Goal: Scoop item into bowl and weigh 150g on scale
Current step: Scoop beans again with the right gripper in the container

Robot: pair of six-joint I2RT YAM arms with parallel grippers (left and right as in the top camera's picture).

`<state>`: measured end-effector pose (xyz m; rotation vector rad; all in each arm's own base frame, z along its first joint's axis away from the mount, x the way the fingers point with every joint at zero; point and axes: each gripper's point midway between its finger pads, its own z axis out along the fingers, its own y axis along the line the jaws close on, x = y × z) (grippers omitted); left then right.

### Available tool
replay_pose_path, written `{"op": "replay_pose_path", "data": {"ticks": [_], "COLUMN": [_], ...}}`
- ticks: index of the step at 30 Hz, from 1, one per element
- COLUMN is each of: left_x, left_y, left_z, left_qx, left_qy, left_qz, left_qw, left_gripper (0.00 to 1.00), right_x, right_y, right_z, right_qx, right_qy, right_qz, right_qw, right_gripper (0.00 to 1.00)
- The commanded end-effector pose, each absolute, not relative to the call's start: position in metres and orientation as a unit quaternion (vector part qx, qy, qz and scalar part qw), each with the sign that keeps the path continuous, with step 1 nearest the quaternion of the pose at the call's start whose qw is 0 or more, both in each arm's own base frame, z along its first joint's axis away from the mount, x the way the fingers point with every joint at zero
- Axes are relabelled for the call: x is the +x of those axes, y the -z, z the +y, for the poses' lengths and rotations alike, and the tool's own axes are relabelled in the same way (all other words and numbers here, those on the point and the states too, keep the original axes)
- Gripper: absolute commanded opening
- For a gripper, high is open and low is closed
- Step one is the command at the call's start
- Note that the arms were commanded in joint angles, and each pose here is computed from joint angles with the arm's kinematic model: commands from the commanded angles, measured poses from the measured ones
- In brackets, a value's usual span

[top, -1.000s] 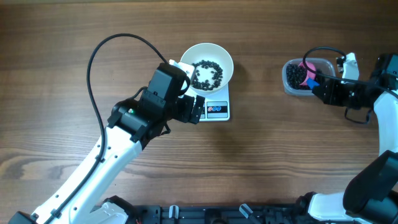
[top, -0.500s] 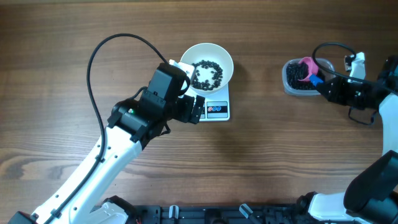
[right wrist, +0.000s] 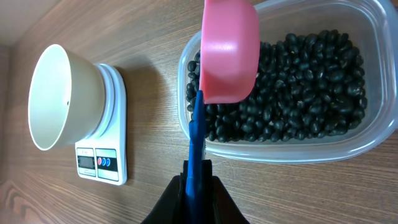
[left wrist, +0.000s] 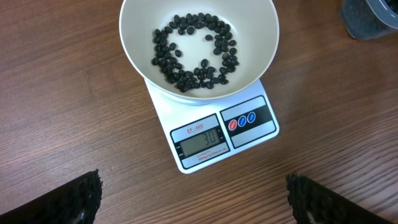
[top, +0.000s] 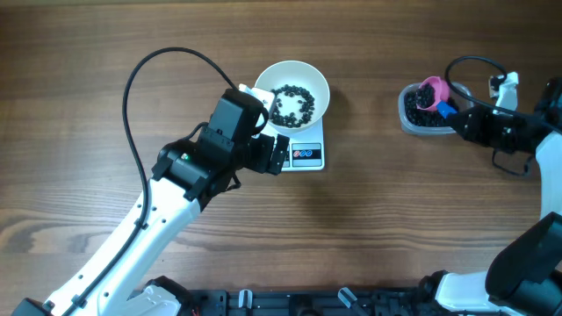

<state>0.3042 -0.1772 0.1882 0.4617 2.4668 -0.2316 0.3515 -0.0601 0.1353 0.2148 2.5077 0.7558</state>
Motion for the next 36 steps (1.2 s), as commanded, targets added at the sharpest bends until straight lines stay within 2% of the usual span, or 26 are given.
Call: {"op": "replay_pose_path", "data": {"ticks": [1, 18, 36], "left_x": [0.307, 0.307, 0.307], "left_y": [-0.192, -0.192, -0.192], "left_z": [-0.18, -0.18, -0.18], "left_qx": [0.182, 0.182, 0.182], "left_qy": [0.09, 0.09, 0.09], "left_qz": [0.929, 0.929, 0.929], "left_qw": [0.309, 0.309, 0.309], "left_gripper": [1.0, 1.0, 1.0], "right_x": [0.352, 0.349, 0.355], "right_y": [-0.135, -0.141, -0.162], "right_z": [-0.066, -0.073, -0.057], "right_qx": [0.094, 0.165, 0.144], "right_qy": [-0.295, -0.33, -0.396], "right_qz": [0.915, 0.896, 0.865], "right_qw": [0.258, 0.248, 0.271], "right_gripper": [0.04, 0.04, 0.04]}}
